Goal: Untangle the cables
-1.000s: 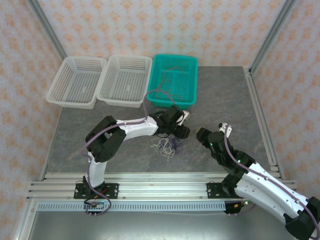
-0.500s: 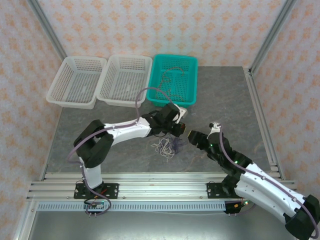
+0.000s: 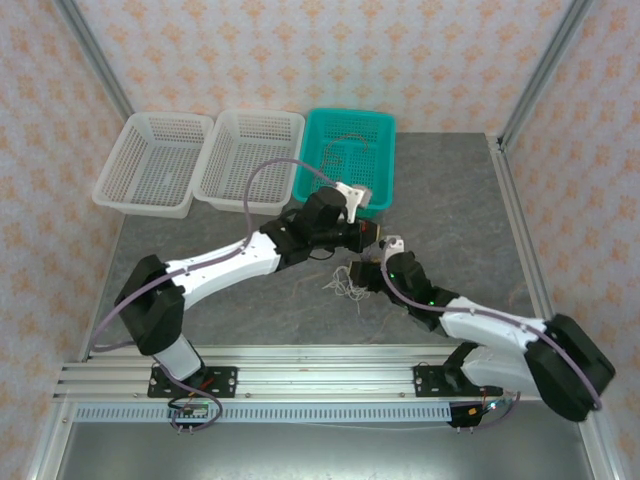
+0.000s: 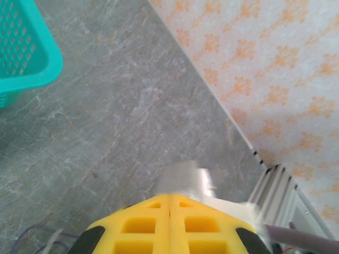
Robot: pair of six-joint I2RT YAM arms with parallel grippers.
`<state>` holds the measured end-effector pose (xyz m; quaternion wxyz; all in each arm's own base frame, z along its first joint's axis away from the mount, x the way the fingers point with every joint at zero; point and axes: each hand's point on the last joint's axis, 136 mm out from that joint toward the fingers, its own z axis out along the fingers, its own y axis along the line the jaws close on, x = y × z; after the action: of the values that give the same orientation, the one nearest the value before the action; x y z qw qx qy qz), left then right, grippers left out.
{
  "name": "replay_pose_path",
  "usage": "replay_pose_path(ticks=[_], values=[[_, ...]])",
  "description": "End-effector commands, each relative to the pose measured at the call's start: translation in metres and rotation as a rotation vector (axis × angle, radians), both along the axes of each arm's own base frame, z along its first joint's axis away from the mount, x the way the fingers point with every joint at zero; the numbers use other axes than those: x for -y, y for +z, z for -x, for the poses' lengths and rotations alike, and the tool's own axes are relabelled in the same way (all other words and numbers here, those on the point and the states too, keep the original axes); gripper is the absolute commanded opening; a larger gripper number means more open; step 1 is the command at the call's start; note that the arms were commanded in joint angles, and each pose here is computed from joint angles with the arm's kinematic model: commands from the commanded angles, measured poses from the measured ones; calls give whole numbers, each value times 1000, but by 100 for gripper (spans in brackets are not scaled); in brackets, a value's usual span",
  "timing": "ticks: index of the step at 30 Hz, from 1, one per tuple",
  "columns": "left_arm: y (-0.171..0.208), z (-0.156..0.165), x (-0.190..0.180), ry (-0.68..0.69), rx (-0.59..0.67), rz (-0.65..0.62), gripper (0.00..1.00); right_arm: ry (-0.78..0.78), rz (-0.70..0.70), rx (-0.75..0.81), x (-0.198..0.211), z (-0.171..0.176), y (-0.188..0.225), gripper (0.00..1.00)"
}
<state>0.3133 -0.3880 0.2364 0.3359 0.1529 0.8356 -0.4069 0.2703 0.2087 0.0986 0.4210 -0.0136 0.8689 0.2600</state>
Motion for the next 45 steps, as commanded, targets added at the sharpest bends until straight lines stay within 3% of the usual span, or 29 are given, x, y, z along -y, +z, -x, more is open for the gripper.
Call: replay_pose_path(ticks=[1,3,9,16,18,19,24,27,30,33,37,42,45], values=[[63,8,-11,18,79,117,0,-226,56,73,24,-33,7,30],[89,11,-27,46,133,107,0,-286,62,31,33,-34,-8,24],[132,1,-113,290,188,57,0,-433,56,-118,65,-17,-49,24],[130,-2,-212,559,176,87,0,-549,57,-102,105,-9,-41,22],[116,4,-222,576,154,51,0,-540,51,-82,107,-9,-34,9],[105,6,-223,572,136,29,0,-509,43,-67,103,-9,-28,0],[26,25,-221,498,47,-62,0,-190,62,61,58,-14,19,0],[-18,37,-219,438,47,-81,8,-40,131,123,40,-15,44,0],[-39,47,-221,398,59,-114,20,51,200,149,30,-18,59,0],[-32,54,-224,359,124,-150,39,120,246,152,20,-20,67,0],[-3,67,-215,220,256,-171,56,171,266,141,11,-22,70,0],[20,78,-183,36,315,-153,62,192,252,140,5,-23,76,0],[30,81,-145,-79,343,-109,63,199,246,142,4,-22,77,0]])
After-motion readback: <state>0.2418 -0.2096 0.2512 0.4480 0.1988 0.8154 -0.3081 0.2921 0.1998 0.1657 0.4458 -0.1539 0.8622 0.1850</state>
